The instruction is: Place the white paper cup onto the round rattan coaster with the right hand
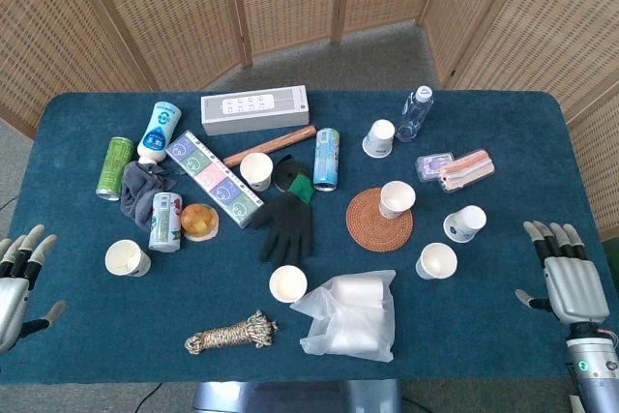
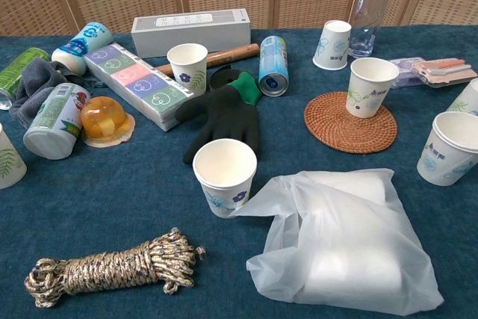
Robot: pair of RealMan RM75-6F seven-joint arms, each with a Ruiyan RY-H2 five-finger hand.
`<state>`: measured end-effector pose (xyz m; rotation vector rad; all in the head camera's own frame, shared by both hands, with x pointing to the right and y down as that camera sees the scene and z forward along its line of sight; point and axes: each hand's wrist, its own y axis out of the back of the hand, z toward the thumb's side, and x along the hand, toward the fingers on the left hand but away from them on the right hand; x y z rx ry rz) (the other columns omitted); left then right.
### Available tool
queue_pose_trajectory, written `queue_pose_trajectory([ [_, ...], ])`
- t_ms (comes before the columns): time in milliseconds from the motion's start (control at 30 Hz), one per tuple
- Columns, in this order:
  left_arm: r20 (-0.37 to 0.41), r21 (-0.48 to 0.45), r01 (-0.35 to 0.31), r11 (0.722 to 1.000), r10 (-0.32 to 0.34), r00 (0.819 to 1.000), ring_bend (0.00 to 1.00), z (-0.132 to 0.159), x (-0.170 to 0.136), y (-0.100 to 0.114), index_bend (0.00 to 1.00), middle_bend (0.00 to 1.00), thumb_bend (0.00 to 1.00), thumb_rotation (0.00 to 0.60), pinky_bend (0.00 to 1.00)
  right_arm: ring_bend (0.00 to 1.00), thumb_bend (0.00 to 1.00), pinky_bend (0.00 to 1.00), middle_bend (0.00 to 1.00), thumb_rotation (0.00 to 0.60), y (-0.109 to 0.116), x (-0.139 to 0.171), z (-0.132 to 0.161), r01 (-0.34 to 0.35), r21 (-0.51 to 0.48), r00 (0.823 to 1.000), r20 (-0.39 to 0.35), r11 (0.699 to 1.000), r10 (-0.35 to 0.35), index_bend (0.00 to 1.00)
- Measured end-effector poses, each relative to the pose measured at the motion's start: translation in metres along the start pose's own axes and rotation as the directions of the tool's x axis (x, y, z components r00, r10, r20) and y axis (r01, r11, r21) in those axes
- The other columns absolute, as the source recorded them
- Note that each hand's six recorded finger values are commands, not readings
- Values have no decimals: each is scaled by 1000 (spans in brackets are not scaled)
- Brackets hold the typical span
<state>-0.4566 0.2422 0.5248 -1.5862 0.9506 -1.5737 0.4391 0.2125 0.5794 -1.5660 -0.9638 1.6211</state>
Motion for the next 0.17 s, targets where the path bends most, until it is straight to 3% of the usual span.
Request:
queue_pose_trajectory([
  [167,3,3,2,1000,-2,1000,0,0,-2,1,0,0,290,600,0,0,0,0,0,600,1,2,0,-3,8,1000,0,1000,3,0],
])
